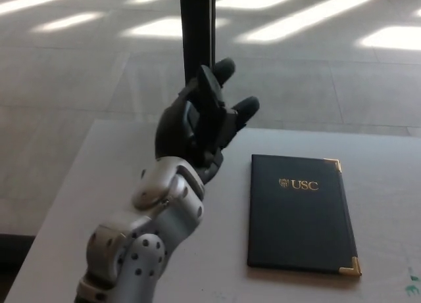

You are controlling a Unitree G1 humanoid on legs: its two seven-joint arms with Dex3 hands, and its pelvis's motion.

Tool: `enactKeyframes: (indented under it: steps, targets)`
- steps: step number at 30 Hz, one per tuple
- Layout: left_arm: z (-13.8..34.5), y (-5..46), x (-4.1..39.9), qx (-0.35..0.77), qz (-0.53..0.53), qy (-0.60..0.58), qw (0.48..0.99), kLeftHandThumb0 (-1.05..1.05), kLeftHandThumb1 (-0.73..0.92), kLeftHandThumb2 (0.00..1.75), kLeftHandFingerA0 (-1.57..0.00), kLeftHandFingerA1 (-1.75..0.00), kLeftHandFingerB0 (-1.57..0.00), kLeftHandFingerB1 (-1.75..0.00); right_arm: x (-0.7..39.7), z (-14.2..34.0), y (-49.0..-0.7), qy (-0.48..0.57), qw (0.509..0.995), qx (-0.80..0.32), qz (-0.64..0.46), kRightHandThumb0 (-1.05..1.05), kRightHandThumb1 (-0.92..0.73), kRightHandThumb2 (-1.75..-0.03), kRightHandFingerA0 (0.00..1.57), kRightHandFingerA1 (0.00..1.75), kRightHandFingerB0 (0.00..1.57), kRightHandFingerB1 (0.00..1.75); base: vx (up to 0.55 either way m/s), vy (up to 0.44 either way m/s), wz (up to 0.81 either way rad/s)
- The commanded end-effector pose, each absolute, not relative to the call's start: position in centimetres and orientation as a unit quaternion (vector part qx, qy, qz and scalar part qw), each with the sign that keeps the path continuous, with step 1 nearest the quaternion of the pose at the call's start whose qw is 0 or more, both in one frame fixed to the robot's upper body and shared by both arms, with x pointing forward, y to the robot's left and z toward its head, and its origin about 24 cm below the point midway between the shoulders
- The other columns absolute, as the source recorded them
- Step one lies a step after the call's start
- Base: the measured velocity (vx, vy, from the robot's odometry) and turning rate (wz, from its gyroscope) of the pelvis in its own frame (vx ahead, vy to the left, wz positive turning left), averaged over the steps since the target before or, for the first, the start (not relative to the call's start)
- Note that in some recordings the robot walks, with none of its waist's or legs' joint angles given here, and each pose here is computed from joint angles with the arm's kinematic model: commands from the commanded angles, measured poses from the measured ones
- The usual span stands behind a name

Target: The robot uses its left hand to push the cover of the diary kept in the middle of the desk to close it

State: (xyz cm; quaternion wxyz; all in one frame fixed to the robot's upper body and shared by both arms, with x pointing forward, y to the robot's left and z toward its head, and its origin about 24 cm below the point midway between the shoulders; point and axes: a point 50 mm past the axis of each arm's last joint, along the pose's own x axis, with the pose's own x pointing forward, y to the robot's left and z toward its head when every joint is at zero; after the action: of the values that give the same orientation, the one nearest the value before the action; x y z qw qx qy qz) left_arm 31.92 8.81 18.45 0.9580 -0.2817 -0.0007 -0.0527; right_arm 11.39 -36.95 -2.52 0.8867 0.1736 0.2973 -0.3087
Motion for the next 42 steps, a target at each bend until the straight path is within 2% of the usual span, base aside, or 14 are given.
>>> enactKeyframes:
  steps: [1, 4, 5, 6, 18, 19, 20, 23, 24, 25, 27, 28, 29, 42]
  targets:
    - [20.3, 22.7, 29.5, -0.343, 0.126, -0.119, 0.923, -1.04, 0.92, 0.77, -0.30, -0.53, -0.26, -0.48, 11.2, -1.6, -37.8, 0.296, 0.887, 0.166, -0.315, -0.72, -0.92, -0.72, 0.58, 0.82, 0.60, 0.54, 0.00, 0.000, 0.00]
    - [16.0, 28.8, 27.3, -0.260, 0.246, -0.084, 0.930, -1.05, 0.92, 0.82, -0.25, -0.52, -0.22, -0.47, 11.1, -1.5, -37.8, 0.295, 0.889, 0.159, -0.311, -0.73, -0.92, -0.74, 0.54, 0.77, 0.60, 0.56, 0.00, 0.000, 0.00]
    - [15.2, 29.9, 26.8, -0.246, 0.265, -0.077, 0.929, -1.01, 0.79, 1.10, -0.21, -0.51, -0.23, -0.52, 11.1, -1.5, -37.8, 0.296, 0.889, 0.159, -0.311, -0.74, -0.92, -0.72, 0.53, 0.75, 0.58, 0.54, 0.00, 0.000, 0.00]
    - [14.1, 31.3, 26.1, -0.239, 0.298, -0.064, 0.922, -1.00, 0.92, 0.80, -0.28, -0.46, -0.23, -0.43, 11.1, -1.5, -37.8, 0.296, 0.889, 0.160, -0.312, -0.73, -0.92, -0.72, 0.53, 0.76, 0.58, 0.54, 0.00, 0.000, 0.00]
    - [5.5, 39.4, 17.8, -0.235, 0.531, 0.044, 0.813, -0.99, 0.92, 0.76, -0.45, -0.45, -0.38, -0.45, 10.8, -1.6, -37.6, 0.294, 0.887, 0.169, -0.313, -0.73, -0.92, -0.72, 0.54, 0.77, 0.59, 0.56, 0.00, 0.000, 0.00]
    - [4.8, 39.6, 17.3, -0.228, 0.544, 0.054, 0.806, -0.91, 0.73, 1.13, -0.44, -0.55, -0.39, -0.54, 10.8, -1.6, -37.6, 0.293, 0.888, 0.169, -0.312, -0.74, -0.92, -0.73, 0.54, 0.78, 0.59, 0.56, 0.00, 0.000, 0.00]
    - [3.4, 39.7, 16.4, -0.198, 0.549, 0.087, 0.807, -0.93, 0.92, 0.77, -0.47, -0.42, -0.42, -0.43, 10.8, -1.7, -37.7, 0.295, 0.887, 0.165, -0.313, -0.74, -0.92, -0.73, 0.55, 0.76, 0.60, 0.56, 0.00, 0.000, 0.00]
    - [1.9, 39.9, 15.7, -0.194, 0.557, 0.115, 0.799, -0.92, 0.92, 0.77, -0.48, -0.42, -0.39, -0.43, 10.8, -1.7, -37.8, 0.294, 0.887, 0.168, -0.313, -0.75, -0.92, -0.73, 0.52, 0.76, 0.56, 0.54, 0.00, 0.000, 0.00]
    - [1.6, 39.9, 15.5, -0.190, 0.557, 0.120, 0.800, -0.82, 0.75, 1.22, -0.44, -0.58, -0.20, -0.47, 10.7, -1.7, -37.8, 0.293, 0.888, 0.168, -0.311, -0.74, -0.92, -0.73, 0.51, 0.75, 0.56, 0.54, 0.00, 0.000, 0.00]
    - [1.2, 40.0, 15.3, -0.188, 0.558, 0.124, 0.799, -0.91, 0.92, 0.73, -0.44, -0.46, -0.39, -0.45, 10.7, -1.7, -37.7, 0.292, 0.890, 0.165, -0.308, -0.75, -0.92, -0.73, 0.50, 0.74, 0.55, 0.53, 0.00, 0.000, 0.00]
    - [1.0, 39.8, 15.3, -0.187, 0.557, 0.125, 0.799, -0.91, 0.92, 0.73, -0.44, -0.46, -0.39, -0.45, 10.5, -1.6, -37.8, 0.291, 0.890, 0.166, -0.310, -0.75, -0.92, -0.73, 0.50, 0.74, 0.55, 0.53, 0.00, 0.000, 0.00]
    - [0.3, 39.6, 15.1, -0.182, 0.566, 0.143, 0.791, -0.90, 0.72, 1.12, -0.44, -0.58, -0.37, -0.54, 10.6, -1.6, -37.9, 0.289, 0.887, 0.168, -0.317, -0.74, -0.92, -0.71, 0.53, 0.76, 0.60, 0.55, 0.00, 0.000, 0.00]
    - [-0.3, 39.5, 14.8, -0.179, 0.566, 0.156, 0.790, -0.95, 0.92, 0.72, -0.45, -0.48, -0.39, -0.45, 10.5, -1.7, -38.0, 0.289, 0.887, 0.172, -0.315, -0.74, -0.92, -0.72, 0.54, 0.78, 0.60, 0.57, 0.00, 0.000, 0.00]
    - [-1.4, 39.1, 15.1, -0.198, 0.563, 0.171, 0.784, -0.94, 0.92, 0.72, -0.55, -0.48, -0.40, -0.45, 11.1, -1.3, -37.9, 0.288, 0.890, 0.167, -0.312, -0.73, -0.92, -0.73, 0.54, 0.78, 0.57, 0.55, 0.00, 0.000, 0.00]
